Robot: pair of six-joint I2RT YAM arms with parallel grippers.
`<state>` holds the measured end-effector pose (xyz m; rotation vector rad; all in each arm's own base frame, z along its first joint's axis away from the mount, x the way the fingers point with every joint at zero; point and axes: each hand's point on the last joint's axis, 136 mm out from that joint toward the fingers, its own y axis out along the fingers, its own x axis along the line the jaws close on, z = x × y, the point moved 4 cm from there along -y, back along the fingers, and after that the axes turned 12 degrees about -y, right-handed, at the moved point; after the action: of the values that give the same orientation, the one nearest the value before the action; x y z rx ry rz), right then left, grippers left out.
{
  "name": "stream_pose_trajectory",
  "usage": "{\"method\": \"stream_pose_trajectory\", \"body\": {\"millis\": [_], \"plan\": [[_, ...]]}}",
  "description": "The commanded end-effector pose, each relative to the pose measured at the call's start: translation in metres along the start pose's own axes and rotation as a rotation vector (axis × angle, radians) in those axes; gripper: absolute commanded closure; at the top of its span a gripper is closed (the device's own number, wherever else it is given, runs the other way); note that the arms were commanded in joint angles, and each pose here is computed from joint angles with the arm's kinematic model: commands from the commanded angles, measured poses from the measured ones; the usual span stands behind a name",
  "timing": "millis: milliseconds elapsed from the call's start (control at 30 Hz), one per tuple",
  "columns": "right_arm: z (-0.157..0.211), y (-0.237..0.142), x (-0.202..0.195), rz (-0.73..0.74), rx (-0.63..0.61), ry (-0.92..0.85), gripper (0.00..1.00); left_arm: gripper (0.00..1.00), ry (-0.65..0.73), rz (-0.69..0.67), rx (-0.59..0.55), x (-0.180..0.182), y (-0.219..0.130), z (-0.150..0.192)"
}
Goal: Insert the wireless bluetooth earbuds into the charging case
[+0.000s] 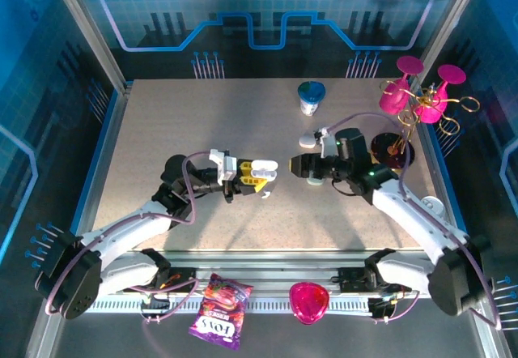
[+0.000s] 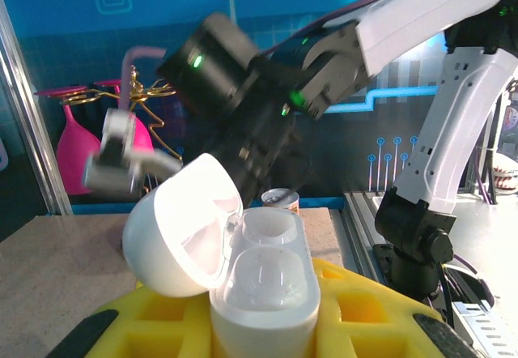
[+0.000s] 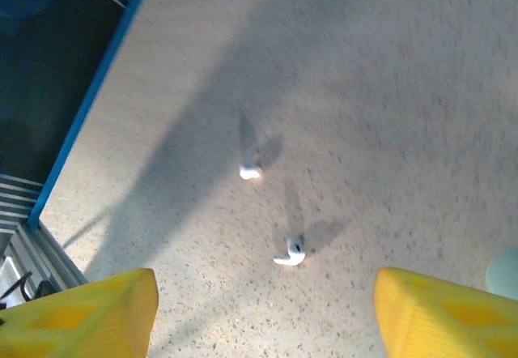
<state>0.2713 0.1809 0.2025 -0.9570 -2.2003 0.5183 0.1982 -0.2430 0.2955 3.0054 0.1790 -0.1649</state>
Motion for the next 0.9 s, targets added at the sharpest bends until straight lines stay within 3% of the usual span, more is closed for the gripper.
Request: {"method": "stream_pose_trajectory", "body": {"millis": [0,267,600,867], "plan": [[0.015,0.027,0.002,0.003,0.062,0.093,0.33,0.89,0.056,0.004,-0.028,-0.005,-0.002,-0.005],[0.048,0.089,0.020,0.030,0.219,0.082,0.48,0.88,0.055,0.025,-0.016,-0.009,-0.003,-0.003],[0.060,0.144,0.054,0.048,0.351,-0.075,0.50,0.87,0.063,0.065,-0.048,-0.023,-0.008,-0.019],[0.072,0.169,0.058,0.111,0.439,-0.161,0.49,0.87,0.059,0.060,-0.034,-0.023,-0.009,-0.015]]}}
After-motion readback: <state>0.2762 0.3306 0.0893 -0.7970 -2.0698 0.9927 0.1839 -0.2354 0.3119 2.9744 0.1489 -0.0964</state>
